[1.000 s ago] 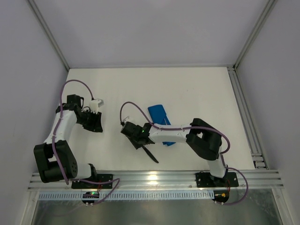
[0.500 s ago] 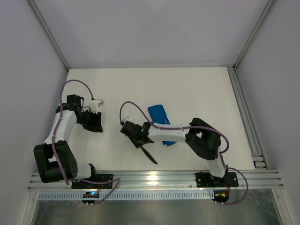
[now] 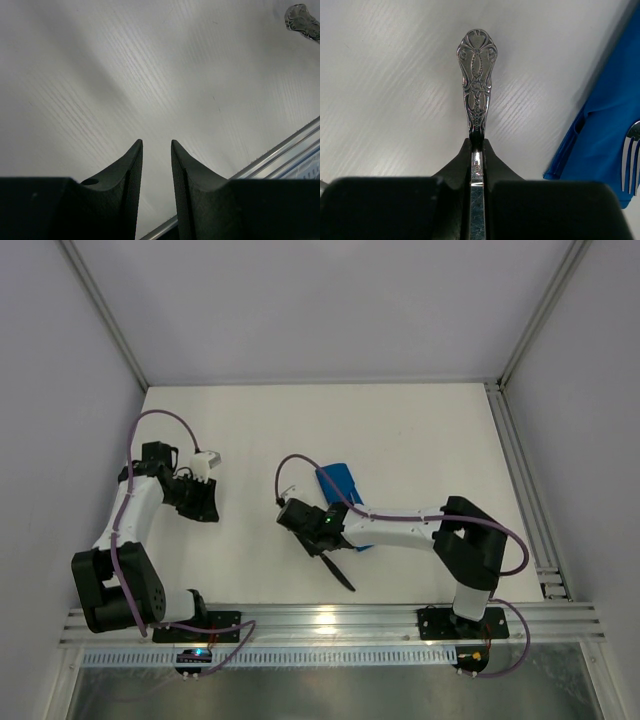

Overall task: Fold the napkin into a case and place the utensils inside
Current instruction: Pick up the knife from the center of the board, then insert the knife into the folded napkin.

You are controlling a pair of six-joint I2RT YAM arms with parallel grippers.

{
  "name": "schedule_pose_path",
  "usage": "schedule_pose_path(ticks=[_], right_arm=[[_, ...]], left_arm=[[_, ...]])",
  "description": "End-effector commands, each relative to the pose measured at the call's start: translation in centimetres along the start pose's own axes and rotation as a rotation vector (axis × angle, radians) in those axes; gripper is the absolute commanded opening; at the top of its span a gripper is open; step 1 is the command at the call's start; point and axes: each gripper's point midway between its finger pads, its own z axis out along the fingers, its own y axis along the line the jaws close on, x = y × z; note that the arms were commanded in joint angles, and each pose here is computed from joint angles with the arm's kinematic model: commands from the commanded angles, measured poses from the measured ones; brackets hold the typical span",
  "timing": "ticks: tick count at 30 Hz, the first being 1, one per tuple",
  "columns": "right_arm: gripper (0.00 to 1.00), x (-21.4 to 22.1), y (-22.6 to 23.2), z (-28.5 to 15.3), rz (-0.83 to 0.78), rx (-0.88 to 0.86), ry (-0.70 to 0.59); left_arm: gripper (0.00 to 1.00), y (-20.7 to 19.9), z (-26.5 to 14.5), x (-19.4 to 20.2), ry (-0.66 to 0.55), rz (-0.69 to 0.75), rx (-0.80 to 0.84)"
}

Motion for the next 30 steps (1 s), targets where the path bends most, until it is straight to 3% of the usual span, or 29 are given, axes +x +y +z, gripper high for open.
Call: schedule_pose_path(ticks=[1, 9, 20, 30], right_arm=[[0.04, -1.8, -0.7, -1.6, 0.041, 0.008, -0.078], [0.04, -2.1, -2.1, -2.8, 0.062, 0.025, -0.085], [0.04, 0.1, -8.7, -6.7, 0.183, 0.098, -0.025], [0.04, 2.6, -11.4, -5.1, 0.293, 0.085, 0.021]], left_arm=[[0.31, -0.3, -0.7, -0.7, -0.035, 0.025, 0.008], [0.31, -0.4, -0.7, -0.6, -0.032, 0.025, 0.01], [0.3, -0.4, -0.8, -1.0, -0.037, 0.025, 0.013], [0.3, -0.5, -1.1, -1.4, -0.045, 0.027, 0.019]])
